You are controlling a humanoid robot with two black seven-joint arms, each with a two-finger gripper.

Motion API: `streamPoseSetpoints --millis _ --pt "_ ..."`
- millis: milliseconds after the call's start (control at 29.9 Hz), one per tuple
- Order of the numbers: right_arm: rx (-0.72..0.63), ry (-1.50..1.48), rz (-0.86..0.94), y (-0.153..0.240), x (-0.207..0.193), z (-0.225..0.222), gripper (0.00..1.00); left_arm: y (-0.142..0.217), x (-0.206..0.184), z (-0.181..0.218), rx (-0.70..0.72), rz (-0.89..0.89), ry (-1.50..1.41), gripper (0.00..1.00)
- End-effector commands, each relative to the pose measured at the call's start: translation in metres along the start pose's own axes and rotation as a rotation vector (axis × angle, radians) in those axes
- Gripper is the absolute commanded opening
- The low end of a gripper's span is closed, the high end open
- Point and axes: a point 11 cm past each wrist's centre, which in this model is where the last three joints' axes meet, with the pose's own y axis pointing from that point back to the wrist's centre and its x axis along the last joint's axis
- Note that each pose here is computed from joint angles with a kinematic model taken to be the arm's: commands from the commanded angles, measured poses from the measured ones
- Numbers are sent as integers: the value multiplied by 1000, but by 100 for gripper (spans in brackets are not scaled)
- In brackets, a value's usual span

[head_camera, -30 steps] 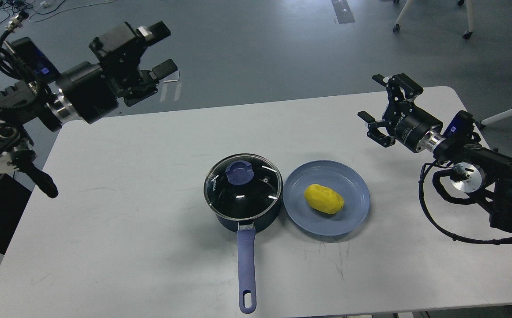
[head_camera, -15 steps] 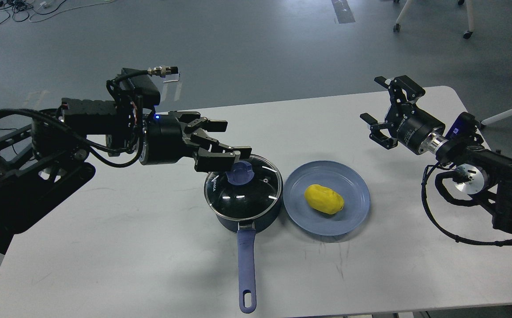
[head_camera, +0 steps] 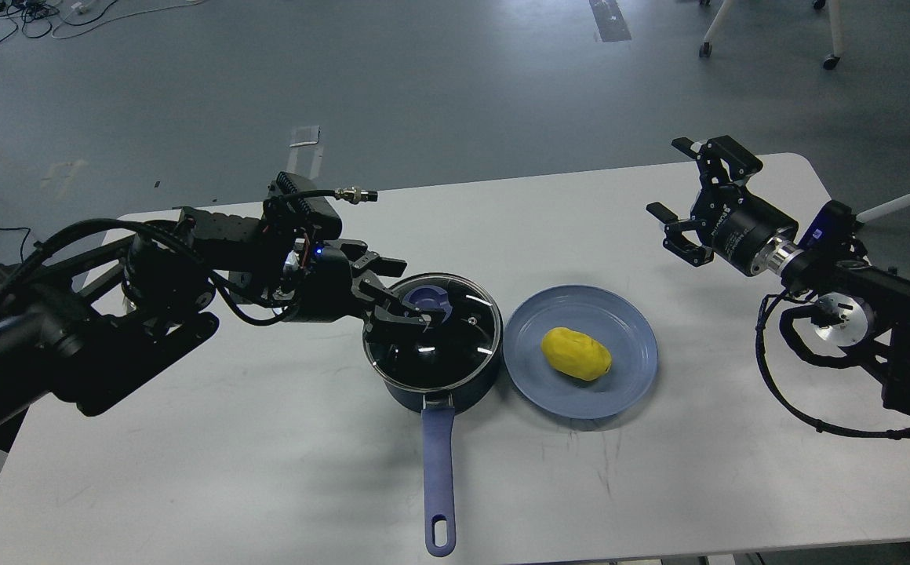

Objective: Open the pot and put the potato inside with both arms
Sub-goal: 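Lower the left gripper onto the blue lid knob and grasp it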

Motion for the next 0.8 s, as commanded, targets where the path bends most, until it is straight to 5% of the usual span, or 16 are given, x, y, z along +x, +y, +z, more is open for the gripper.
streamPoseSetpoints --millis 0,769 --pt "0 0 0 0 0 0 100 -6 -1 2 -9 -5 6 98" --pt "-3 2 7 3 3 0 100 -25 -18 -4 -1 -25 23 93"
